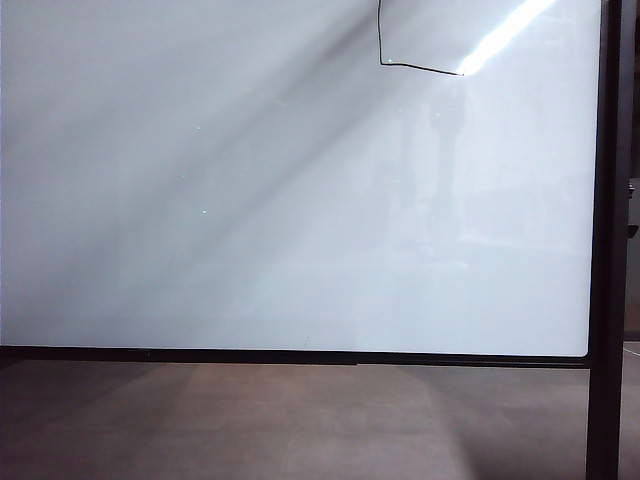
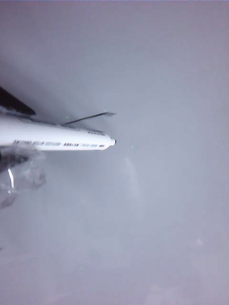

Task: Reach to the right to find the marker pen, pick it up, and write the number 8 on the whiteboard.

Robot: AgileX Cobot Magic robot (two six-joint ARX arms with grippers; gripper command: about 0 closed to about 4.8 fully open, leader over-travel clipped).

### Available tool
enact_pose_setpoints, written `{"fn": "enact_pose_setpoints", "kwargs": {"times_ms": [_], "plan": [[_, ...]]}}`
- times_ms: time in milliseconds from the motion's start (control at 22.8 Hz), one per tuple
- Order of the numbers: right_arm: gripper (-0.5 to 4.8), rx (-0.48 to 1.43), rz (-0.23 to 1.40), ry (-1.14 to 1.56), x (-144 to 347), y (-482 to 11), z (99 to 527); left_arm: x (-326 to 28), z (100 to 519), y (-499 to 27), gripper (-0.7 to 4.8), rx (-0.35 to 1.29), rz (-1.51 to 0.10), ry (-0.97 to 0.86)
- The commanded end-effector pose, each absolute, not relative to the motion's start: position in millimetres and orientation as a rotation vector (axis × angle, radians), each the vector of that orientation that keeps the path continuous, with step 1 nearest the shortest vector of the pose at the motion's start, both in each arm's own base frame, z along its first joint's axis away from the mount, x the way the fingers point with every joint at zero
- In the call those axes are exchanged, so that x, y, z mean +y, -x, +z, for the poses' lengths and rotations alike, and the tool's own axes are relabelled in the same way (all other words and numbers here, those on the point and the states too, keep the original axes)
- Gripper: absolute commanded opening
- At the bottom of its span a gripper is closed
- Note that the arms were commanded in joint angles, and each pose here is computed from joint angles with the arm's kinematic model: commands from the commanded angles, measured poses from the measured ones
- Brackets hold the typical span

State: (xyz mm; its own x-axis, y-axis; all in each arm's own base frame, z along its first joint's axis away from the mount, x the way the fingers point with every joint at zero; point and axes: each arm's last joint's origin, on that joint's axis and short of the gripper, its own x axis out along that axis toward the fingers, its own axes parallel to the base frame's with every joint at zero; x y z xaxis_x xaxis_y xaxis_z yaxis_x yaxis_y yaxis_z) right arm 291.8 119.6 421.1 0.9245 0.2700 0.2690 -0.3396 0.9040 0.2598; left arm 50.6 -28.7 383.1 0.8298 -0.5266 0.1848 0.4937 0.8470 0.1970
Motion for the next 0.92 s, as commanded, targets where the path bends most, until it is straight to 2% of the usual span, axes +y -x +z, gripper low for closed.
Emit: {"fn": "enact_pose_setpoints", "kwargs": {"times_ms": [44,570,921], "plan": [[-0.05,-0.211,0.363,-0.288,125.4,-298.9,431.2,-27.5,385.5,-48.4,-0.05,-0.258,-0.54,-0.139],[-0.05,-0.202,0.4,-0.288,137.5,-305.5,431.3,-27.5,385.5,-48.4,-0.05,-0.258,-0.537,-0.139],[-0.05,-0.22,0.358,-0.284,133.4,-306.4,434.5,-27.5,385.5,-48.4,-0.05,-0.258,-0.537,-0.139]]}}
